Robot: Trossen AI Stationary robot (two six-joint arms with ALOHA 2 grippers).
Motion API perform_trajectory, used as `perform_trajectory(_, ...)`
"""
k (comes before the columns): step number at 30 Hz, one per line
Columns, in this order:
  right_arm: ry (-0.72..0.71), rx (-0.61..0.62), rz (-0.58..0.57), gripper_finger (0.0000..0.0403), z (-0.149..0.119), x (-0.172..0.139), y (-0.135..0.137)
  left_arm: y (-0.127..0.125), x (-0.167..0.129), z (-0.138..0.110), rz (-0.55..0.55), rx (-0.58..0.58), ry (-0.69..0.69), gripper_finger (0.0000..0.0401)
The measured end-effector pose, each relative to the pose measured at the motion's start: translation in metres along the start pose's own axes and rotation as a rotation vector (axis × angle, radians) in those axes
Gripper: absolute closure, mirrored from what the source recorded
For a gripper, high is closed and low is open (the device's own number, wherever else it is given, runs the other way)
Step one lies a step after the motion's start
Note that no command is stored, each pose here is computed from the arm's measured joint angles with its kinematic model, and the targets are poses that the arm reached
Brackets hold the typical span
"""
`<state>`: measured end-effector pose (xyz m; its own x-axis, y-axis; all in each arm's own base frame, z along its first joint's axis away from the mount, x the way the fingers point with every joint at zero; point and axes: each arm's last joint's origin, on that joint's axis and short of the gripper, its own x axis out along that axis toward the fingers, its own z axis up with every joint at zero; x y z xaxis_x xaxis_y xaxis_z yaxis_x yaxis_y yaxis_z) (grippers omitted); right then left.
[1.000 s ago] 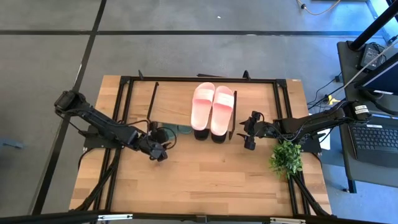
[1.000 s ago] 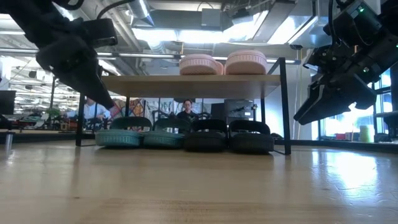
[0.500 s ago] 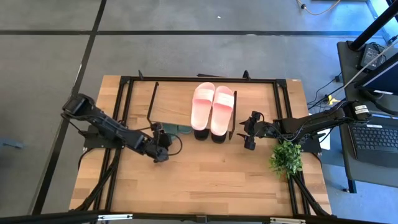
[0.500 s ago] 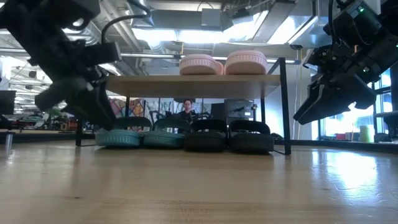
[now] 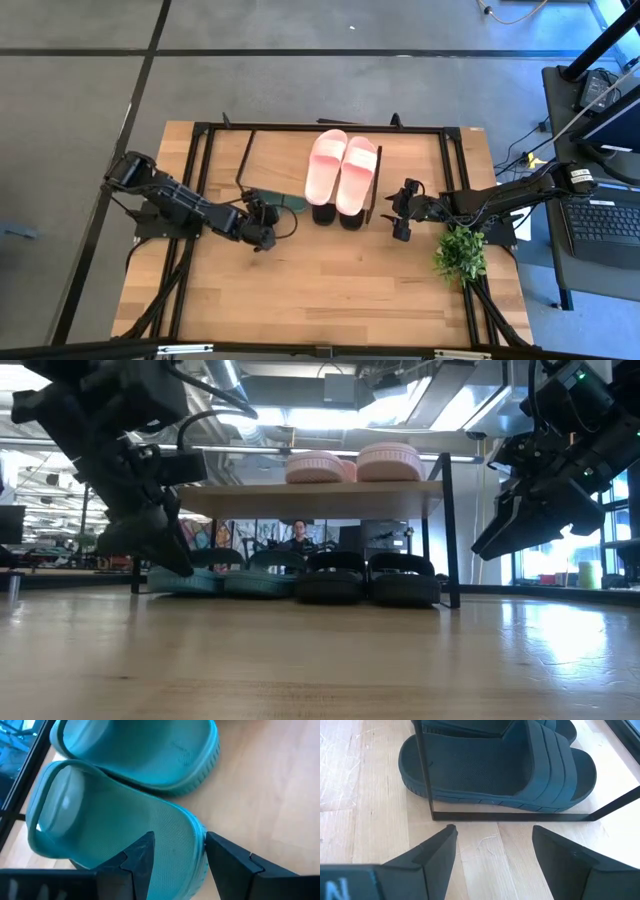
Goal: Pick and place slides into the shelf
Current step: Put the green slide under the shelf
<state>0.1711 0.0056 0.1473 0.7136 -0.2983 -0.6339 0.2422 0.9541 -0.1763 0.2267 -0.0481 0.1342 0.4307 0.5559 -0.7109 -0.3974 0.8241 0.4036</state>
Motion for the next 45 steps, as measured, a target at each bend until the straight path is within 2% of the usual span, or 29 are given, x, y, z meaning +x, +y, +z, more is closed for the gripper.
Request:
perform_trajectory(16,0.0,0.0,0.0,0.0144,0.0,0.0,0.0,0.006,0.005,0.002,0.03,-0.038,0.01,0.0232)
perform_trajectory(23,0.0,0.0,0.0,0.0144,0.0,0.0,0.0,0.006,0.003,0.002,0.091,-0.048,-0.029,0.0232)
perform_trajectory(31,0.0,0.006,0.0,0.0144,0.0,0.0,0.0,0.011,0.007,0.004,0.111,-0.068,-0.02,0.0232)
perform_trajectory(35,0.0,0.006,0.0,0.0144,0.0,0.0,0.0,0.011,0.007,0.004,0.096,-0.068,-0.011,0.0232)
perform_trajectory(41,0.0,0.005,0.0,0.0144,0.0,0.0,0.0,0.006,0.0,0.0,-0.038,-0.091,0.052,0.0232)
perform_trajectory(45,0.001,0.003,0.0,0.0144,0.0,0.0,0.0,0.004,-0.004,-0.003,-0.046,-0.13,0.067,0.0232)
